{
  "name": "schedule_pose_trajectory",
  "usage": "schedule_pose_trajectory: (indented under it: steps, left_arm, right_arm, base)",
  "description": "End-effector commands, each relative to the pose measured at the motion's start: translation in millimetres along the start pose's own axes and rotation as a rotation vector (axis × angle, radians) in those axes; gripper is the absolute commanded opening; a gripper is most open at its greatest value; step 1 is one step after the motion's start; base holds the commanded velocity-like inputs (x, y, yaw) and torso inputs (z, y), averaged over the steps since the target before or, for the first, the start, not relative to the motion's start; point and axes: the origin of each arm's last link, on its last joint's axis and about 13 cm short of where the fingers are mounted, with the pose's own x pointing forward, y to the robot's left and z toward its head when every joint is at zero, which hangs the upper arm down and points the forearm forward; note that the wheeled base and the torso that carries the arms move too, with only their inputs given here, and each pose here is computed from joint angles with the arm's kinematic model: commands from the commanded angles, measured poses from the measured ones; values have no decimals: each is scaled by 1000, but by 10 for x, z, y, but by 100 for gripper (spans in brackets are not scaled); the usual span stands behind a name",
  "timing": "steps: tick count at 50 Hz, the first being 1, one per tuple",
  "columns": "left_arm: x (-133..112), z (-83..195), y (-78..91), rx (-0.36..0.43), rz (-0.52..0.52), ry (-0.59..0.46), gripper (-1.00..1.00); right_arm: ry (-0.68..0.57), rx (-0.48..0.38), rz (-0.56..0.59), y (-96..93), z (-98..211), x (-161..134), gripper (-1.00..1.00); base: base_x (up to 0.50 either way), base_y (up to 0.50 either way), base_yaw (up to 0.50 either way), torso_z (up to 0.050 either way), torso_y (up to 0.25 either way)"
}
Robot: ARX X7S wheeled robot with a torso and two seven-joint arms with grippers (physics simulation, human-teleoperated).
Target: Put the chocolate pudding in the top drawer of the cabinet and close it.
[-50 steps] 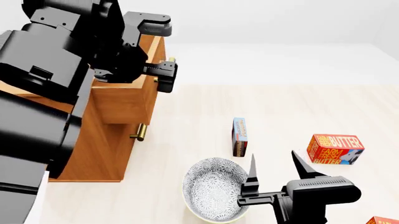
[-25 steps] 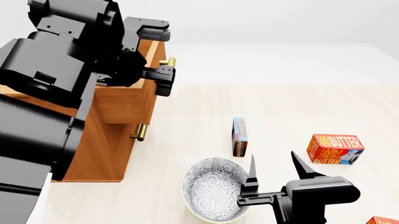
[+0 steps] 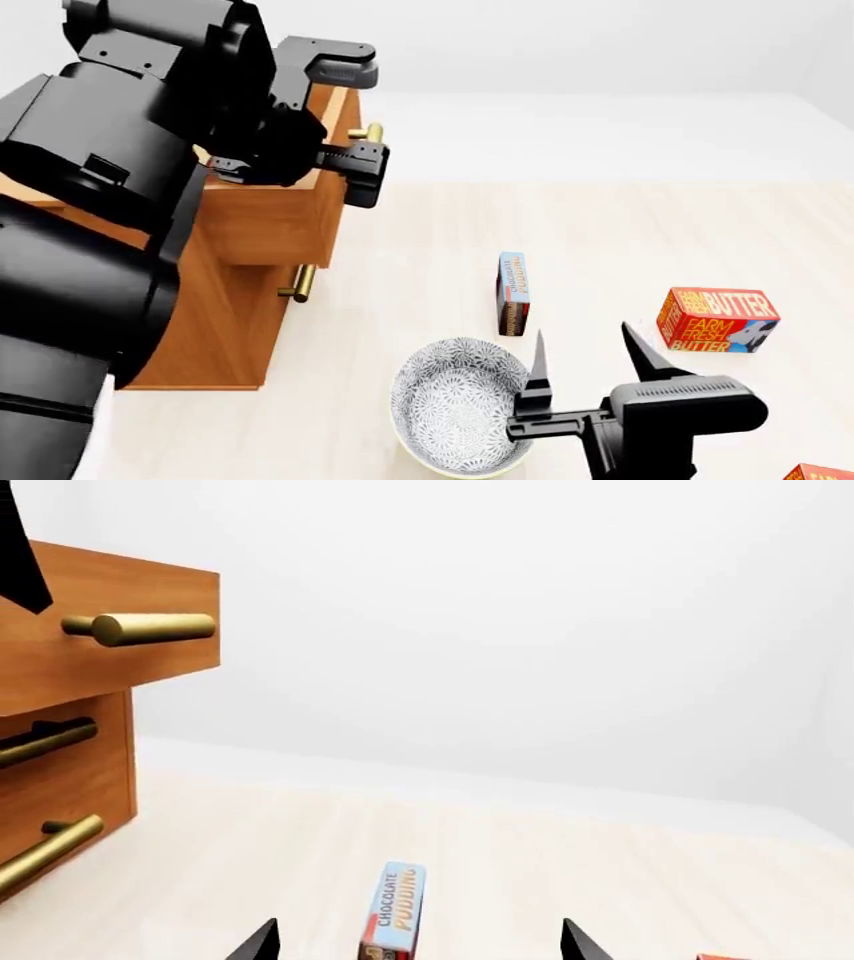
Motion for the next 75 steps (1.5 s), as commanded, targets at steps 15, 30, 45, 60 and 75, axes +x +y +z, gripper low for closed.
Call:
schedule_pose_trajectory:
  steps: [15, 30, 45, 60, 75]
  left_arm:
    - [113, 2, -289, 20, -168, -16, 100]
    - [166, -12, -468, 55, -210, -17, 100]
    - [135, 22, -603, 65, -260, -53, 100]
    - [13, 88, -814, 113, -305, -110, 100]
    - [-43, 108, -929, 135, -332, -141, 100]
  right_arm:
    - [1, 0, -3, -17, 10, 0, 100]
    - [-1, 4, -4, -28, 12, 0, 100]
    - [0, 10, -5, -38, -28, -2, 100]
    - [0, 17, -5, -45, 4, 11, 100]
    - [0, 24, -6, -53, -50, 3, 100]
  base:
    - [0, 0, 0, 0, 0]
    - [0, 0, 0, 0, 0]
    - [0, 0, 0, 0, 0]
    - [0, 0, 0, 0, 0]
    - [-3, 0, 0, 0, 4]
